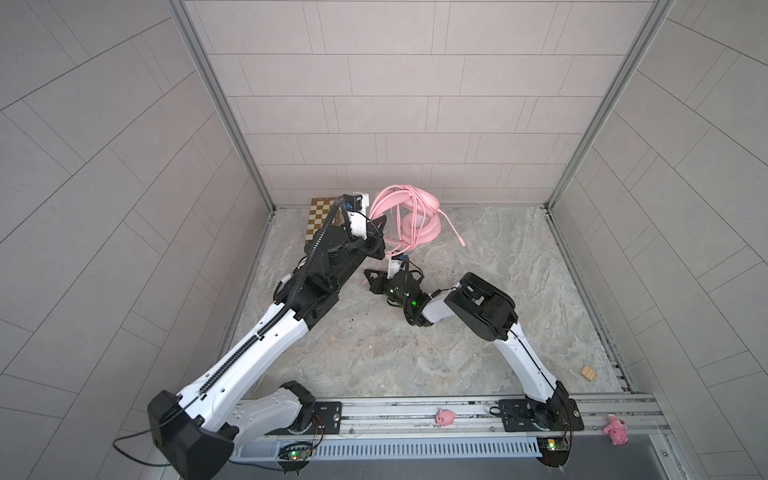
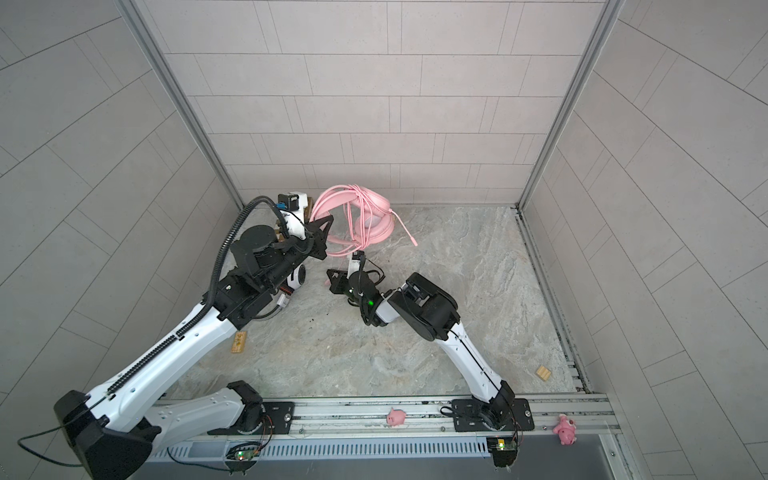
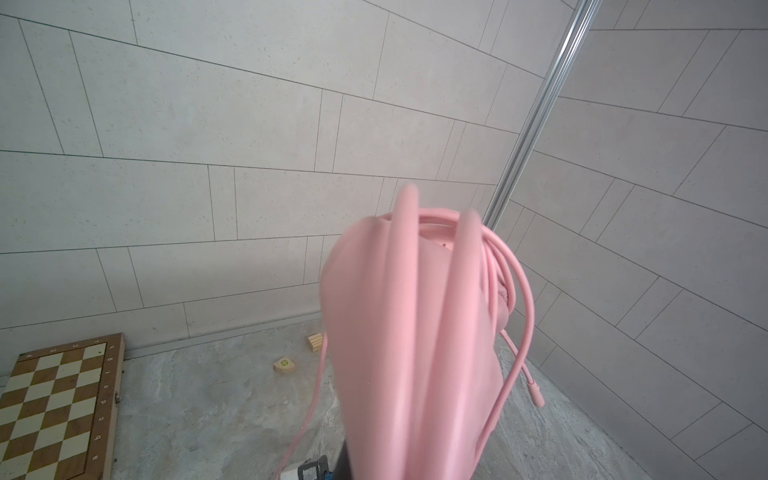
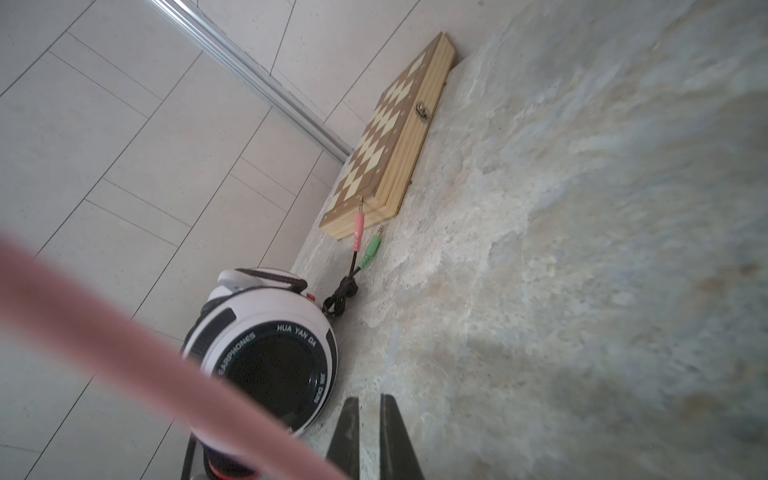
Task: Wrap the headphones
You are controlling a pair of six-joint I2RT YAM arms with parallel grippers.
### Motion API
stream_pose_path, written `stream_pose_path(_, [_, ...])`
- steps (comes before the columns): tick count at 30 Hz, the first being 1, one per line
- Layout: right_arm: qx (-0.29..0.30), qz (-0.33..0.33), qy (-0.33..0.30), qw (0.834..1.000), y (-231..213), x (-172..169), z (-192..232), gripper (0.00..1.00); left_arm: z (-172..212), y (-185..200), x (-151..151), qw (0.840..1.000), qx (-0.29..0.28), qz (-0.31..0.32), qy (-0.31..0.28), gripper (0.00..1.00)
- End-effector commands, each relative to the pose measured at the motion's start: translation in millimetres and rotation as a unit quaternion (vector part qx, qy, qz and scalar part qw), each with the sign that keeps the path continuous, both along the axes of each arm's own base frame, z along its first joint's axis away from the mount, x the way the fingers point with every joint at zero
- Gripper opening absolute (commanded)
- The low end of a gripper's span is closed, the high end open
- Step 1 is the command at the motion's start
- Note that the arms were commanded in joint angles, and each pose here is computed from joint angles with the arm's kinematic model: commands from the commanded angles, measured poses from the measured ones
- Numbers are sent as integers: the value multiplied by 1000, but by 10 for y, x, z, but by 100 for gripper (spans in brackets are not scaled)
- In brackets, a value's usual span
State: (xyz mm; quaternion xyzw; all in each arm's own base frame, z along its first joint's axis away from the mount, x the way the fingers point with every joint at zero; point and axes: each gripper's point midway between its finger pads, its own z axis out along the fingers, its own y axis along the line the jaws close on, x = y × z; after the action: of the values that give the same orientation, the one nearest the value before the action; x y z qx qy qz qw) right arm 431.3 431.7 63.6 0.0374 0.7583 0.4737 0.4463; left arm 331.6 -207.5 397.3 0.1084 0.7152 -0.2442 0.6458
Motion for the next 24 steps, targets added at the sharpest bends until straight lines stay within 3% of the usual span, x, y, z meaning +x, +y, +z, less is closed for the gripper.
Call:
stream_pose_path(1, [-12, 12, -4, 1000, -102, -141, 151, 4, 687, 144, -136, 995, -49, 14, -87, 0])
stream_pose_path(15, [-104, 129, 98, 981, -688, -1625, 78, 2, 358, 218, 329, 992, -30, 92, -79, 0])
stream_pose_path(19, [-157, 160, 96, 970, -836, -1990, 167, 2, 170, 272, 493, 990, -7, 120, -67, 0])
stream_pose_path(24, [-239, 157, 73, 956, -1233, -2173, 452, 1, -37, 364, 590, 988, 24, 140, -52, 0])
